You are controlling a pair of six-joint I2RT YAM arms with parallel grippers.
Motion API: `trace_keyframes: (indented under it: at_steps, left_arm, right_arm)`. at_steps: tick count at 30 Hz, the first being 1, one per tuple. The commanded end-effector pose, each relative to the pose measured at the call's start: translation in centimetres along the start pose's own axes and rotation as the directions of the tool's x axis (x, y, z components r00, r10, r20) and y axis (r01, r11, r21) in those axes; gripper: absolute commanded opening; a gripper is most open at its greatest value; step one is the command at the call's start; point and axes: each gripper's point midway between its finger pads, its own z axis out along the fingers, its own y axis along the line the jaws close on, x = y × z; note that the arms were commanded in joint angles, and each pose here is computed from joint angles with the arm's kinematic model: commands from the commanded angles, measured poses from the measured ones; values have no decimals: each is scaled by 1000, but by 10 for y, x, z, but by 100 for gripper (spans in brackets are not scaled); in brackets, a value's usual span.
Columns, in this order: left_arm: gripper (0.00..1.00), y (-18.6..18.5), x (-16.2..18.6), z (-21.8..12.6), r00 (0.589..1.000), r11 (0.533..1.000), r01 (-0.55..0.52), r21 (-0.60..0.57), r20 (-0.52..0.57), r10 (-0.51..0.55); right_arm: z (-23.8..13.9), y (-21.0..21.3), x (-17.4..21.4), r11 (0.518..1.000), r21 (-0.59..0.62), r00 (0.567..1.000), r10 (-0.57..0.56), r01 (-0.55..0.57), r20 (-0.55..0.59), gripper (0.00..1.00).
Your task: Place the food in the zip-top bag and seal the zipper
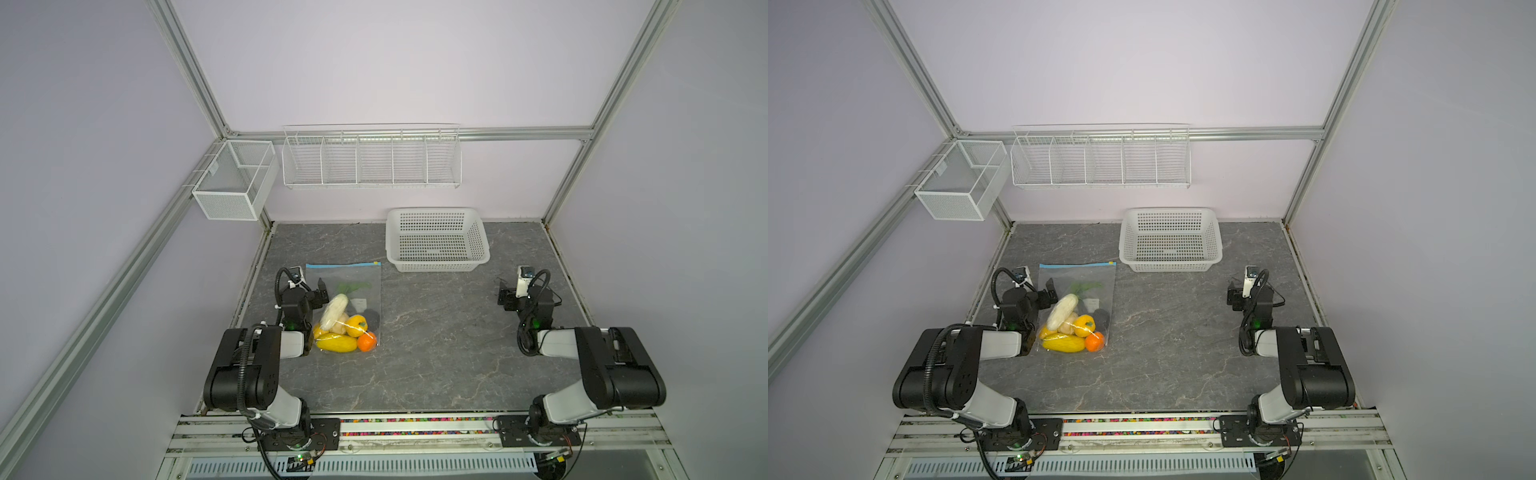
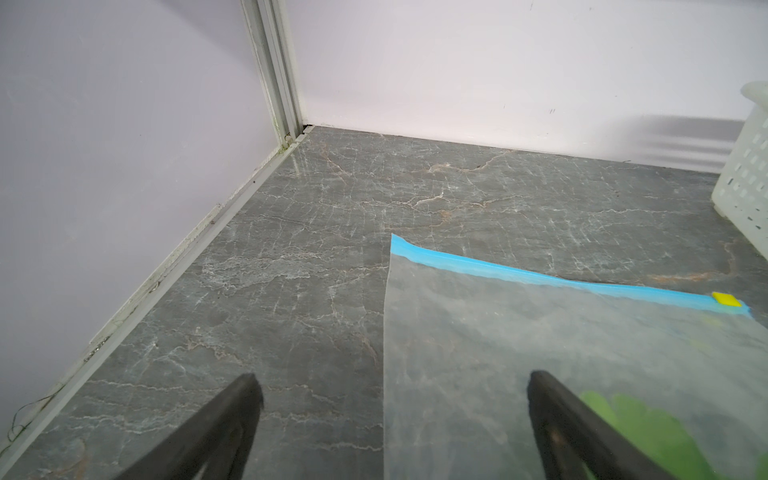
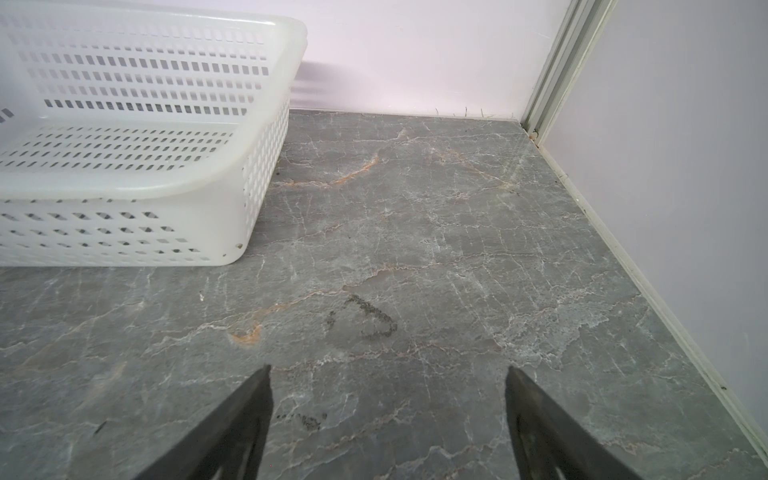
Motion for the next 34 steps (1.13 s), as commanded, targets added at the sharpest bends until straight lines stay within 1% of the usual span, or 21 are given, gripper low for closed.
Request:
trace_keyframes:
  at_steps: [1, 12, 34]
  left_arm:
    - [99, 4, -12, 2, 999, 1000, 5, -16, 37, -4]
    - [99, 2, -12, 2, 999, 1000, -11, -12, 39, 12]
    - [99, 4, -12, 2, 999, 1000, 2, -19, 41, -1]
  right_arm:
    - [2, -1, -1, 1000, 11, 1000, 4, -4, -3, 88]
    - [3, -1, -1, 1000, 9, 1000, 4, -4, -4, 88]
    - [4, -1, 0, 1000, 4, 1000, 7, -7, -8, 88]
